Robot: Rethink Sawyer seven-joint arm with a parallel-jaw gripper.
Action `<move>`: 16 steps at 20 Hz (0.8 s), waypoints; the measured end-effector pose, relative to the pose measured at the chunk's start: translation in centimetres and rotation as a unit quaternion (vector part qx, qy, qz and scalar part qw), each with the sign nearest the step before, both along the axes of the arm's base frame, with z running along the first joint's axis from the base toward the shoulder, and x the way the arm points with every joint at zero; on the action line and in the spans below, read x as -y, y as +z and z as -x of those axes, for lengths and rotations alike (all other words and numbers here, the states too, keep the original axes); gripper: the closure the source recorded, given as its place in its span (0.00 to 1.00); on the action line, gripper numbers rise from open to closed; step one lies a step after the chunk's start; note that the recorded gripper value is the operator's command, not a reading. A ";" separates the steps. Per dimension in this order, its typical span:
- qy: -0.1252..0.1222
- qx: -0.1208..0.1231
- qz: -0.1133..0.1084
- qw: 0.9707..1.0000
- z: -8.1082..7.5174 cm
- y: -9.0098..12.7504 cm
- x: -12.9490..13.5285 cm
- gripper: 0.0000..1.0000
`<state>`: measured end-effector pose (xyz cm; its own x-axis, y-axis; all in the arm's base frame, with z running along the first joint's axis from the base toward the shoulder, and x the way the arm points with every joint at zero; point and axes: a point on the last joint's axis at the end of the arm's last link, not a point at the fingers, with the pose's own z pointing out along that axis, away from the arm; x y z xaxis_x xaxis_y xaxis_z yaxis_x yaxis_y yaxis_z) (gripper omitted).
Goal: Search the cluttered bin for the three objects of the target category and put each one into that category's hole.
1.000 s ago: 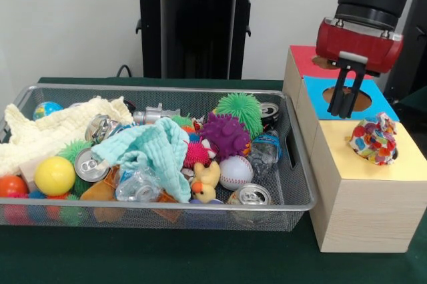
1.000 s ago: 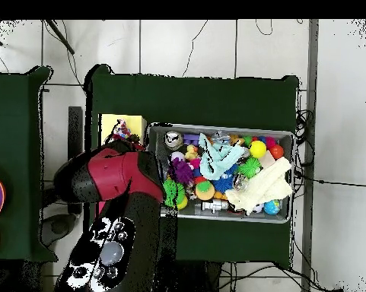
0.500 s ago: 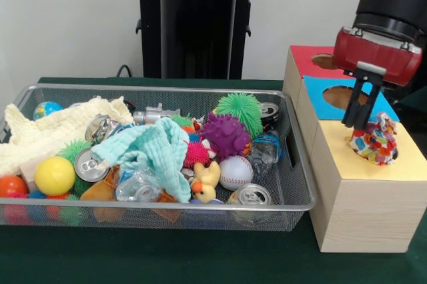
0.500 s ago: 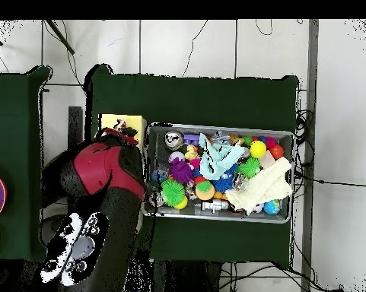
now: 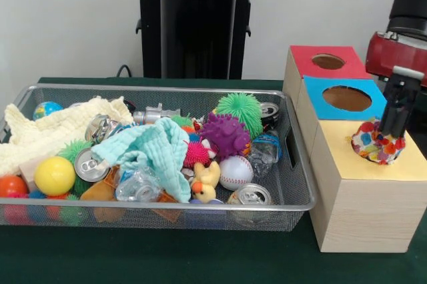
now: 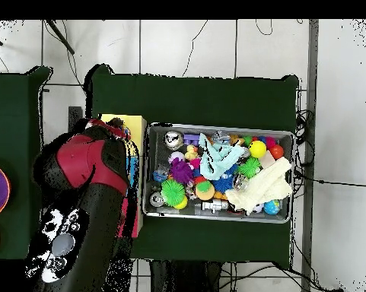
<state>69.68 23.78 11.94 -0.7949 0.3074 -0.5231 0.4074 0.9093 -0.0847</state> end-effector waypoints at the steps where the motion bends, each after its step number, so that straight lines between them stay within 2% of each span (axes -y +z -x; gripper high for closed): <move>1: -0.003 0.002 -0.004 1.000 -0.2 0.1 -0.2 1.00; 4: -0.015 0.008 -0.021 1.000 -0.8 0.5 -0.8 1.00; 11: -0.035 0.011 -0.041 0.998 -1.3 0.8 -1.2 1.00; 16: -0.038 -0.002 -0.037 0.999 -1.1 -1.4 -0.8 1.00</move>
